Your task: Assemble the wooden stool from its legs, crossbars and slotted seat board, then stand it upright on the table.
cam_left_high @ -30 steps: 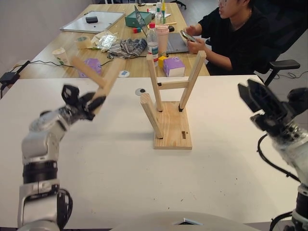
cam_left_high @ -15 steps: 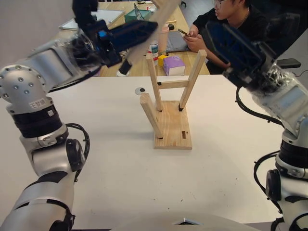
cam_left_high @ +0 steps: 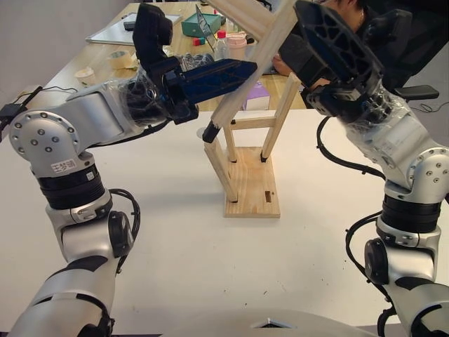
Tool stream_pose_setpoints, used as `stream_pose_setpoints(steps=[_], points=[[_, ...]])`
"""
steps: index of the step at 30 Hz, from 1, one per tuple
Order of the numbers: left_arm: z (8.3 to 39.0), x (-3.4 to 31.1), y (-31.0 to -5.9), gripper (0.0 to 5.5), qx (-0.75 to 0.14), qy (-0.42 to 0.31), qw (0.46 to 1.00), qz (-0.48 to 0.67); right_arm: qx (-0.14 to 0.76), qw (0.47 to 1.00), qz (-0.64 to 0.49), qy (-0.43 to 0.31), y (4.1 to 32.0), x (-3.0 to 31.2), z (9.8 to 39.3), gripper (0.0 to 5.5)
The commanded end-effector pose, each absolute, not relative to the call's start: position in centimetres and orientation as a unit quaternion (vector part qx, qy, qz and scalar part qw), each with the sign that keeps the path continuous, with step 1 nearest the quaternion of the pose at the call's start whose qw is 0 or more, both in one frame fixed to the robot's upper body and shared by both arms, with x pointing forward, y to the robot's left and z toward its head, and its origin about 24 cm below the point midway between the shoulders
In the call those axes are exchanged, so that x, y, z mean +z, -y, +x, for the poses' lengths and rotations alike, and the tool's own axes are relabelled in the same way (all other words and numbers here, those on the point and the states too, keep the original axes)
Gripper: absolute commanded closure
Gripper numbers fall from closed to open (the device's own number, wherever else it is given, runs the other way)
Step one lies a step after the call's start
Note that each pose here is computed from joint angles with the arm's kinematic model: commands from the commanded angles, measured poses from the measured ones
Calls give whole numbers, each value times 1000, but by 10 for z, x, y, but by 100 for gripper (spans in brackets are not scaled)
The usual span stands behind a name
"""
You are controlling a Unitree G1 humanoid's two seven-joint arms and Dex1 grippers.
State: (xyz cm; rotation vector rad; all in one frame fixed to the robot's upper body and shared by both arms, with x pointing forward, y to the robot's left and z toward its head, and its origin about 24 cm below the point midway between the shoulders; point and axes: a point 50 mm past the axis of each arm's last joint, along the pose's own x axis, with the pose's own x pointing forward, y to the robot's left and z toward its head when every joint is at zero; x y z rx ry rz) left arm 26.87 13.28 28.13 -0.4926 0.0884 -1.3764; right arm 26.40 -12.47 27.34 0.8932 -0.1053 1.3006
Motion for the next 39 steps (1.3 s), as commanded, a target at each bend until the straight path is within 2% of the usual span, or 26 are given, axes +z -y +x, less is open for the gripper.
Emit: stream_pose_setpoints(steps=[1,6,20,27,28,36,39], points=[[266,280,-132,352,-631,-48,742,-223,585,708,394,29,118,266,265,107],[261,277,-130,352,-639,-56,735,-220,585,707,396,23,117,263,267,107],[262,277,-133,352,-633,-53,739,-225,599,689,407,26,118,263,265,341],[262,274,-133,352,-625,-55,749,-213,595,687,416,28,118,264,264,341],[263,273,-133,314,-623,-56,752,-210,593,689,416,28,118,264,264,341],[265,264,-151,220,-611,-68,763,-199,572,720,391,37,125,262,268,342],[264,260,-171,179,-603,-72,769,-200,551,743,378,43,136,259,270,342]])
